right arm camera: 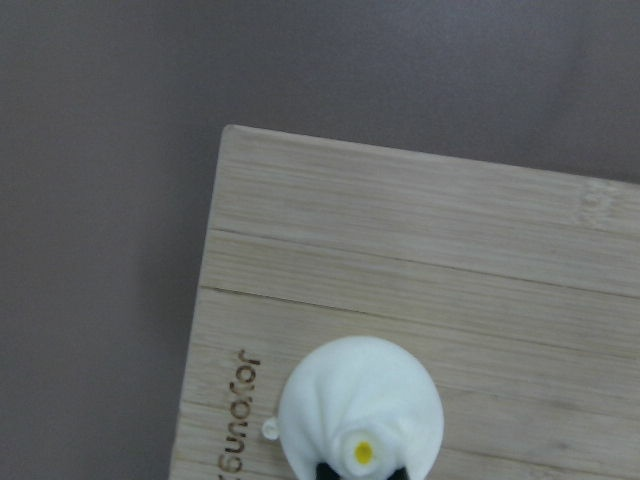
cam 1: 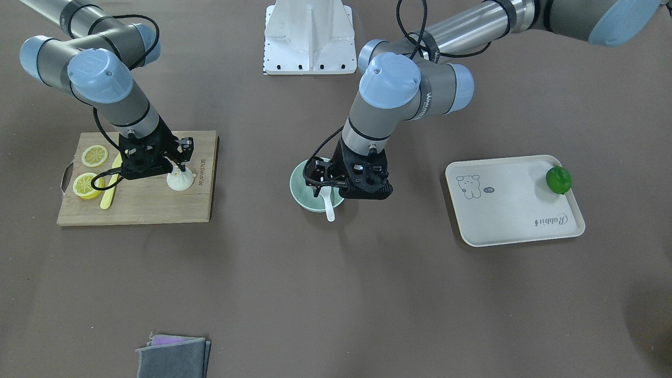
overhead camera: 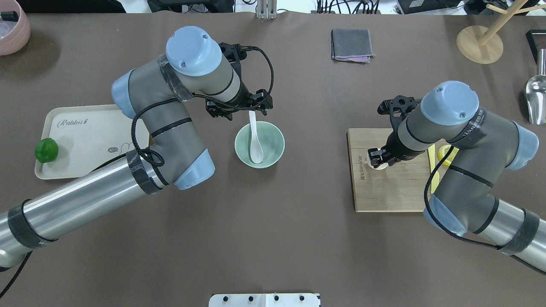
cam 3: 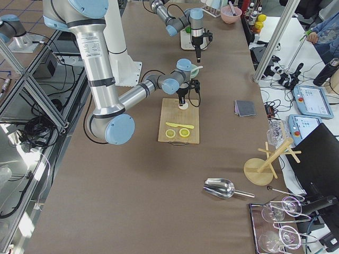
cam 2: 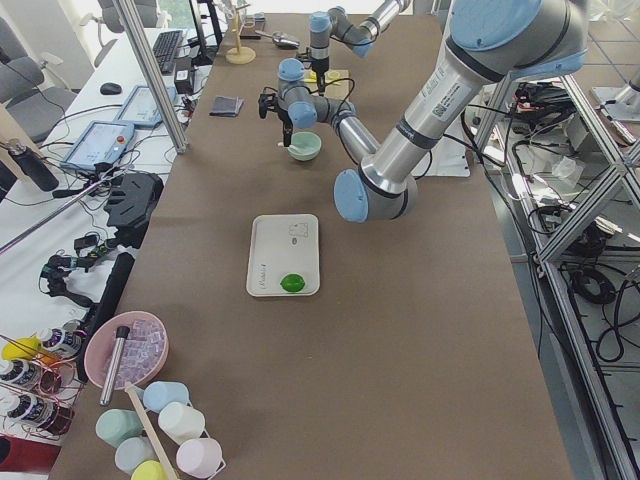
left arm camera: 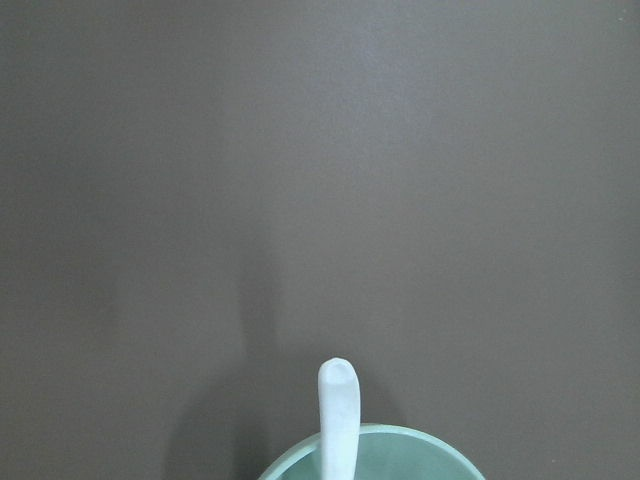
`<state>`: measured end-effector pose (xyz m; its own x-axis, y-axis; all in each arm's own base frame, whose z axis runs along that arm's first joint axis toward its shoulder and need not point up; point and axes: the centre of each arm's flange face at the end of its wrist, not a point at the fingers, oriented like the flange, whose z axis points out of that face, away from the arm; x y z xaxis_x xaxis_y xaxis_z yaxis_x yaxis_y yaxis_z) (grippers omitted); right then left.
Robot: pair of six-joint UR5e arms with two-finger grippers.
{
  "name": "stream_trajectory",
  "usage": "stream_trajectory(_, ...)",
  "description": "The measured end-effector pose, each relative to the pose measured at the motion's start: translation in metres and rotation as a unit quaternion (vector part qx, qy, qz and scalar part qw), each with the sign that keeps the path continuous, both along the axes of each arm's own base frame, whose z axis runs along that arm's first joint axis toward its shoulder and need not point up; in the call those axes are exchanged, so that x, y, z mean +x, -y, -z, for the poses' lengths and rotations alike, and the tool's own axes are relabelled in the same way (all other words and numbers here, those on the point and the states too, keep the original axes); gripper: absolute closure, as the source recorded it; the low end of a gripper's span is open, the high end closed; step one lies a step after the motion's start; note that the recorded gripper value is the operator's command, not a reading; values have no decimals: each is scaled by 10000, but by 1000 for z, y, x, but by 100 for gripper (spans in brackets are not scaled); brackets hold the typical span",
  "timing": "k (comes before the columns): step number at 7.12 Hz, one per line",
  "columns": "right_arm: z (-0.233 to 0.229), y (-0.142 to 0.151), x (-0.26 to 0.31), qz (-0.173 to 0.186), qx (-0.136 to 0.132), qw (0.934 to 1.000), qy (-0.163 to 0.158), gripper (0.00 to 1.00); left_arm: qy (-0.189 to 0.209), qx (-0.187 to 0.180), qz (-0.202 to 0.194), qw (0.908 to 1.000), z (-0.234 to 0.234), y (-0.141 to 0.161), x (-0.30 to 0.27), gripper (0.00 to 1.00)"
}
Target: Put spoon and bun in bowl
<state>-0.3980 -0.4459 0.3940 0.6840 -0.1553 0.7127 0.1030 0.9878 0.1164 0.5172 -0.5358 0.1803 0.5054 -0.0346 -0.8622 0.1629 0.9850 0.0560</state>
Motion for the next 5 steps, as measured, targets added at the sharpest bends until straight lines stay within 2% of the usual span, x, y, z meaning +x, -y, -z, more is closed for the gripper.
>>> stream_trajectory(3, 53, 13, 1, -137, 167, 9992, 343, 100, -238, -51, -172, 9996, -35, 4, -88, 2)
stream_trajectory(5, 126, 12, -29, -398, 94, 9967, 696, 100, -188, 299, -349, 9988, -84, -10, -167, 2)
